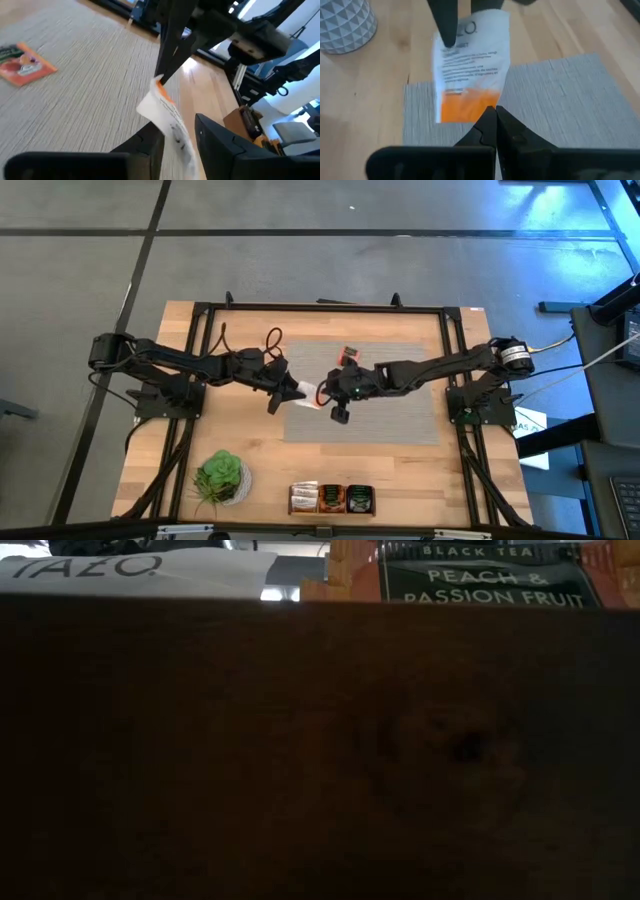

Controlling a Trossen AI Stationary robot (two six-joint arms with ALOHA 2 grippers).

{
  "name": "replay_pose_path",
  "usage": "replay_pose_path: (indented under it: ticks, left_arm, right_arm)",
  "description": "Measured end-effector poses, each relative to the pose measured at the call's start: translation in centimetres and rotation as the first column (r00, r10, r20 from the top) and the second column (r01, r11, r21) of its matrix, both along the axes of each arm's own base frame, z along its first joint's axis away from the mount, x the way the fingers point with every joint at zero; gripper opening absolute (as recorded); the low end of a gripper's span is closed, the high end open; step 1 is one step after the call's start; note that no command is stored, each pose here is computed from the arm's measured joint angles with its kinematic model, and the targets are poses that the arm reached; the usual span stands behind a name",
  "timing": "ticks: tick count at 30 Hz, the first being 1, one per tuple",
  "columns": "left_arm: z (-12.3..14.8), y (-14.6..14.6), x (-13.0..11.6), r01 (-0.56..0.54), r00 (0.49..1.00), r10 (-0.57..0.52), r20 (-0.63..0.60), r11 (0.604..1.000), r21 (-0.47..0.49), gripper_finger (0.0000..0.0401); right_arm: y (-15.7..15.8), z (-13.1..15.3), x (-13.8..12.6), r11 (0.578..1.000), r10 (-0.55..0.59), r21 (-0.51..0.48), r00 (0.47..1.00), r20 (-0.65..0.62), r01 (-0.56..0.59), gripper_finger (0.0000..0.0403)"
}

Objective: Pick & Place Tea
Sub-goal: Put the white and orange tea bag into the left section of the wooden organizer

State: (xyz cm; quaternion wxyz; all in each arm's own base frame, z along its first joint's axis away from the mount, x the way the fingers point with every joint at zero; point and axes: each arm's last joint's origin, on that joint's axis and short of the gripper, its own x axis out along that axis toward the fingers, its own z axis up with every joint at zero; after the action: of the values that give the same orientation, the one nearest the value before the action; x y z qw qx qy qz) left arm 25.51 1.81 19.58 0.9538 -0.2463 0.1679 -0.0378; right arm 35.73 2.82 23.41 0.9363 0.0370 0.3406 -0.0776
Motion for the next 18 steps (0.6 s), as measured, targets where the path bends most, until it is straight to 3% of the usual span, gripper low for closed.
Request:
replay_pose_path:
  ticks: [14, 18]
  left_arm:
    - [0.12, 0.01, 0.03, 0.011, 1.000, -0.011, 0.014, 1.000, 0.001, 0.0011]
    - [0.12, 0.02, 0.03, 0.022, 1.000, -0.023, 0.019, 0.999, 0.037, 0.0006]
  right_arm:
    - [0.35, 0.05, 0.02, 1.000, 0.007, 0.005, 1.000, 0.008, -0.007, 0.0010]
    - [0.33, -0.03, -0.06, 1.000, 0.002, 0.009, 1.000, -0.003, -0.002, 0.0024]
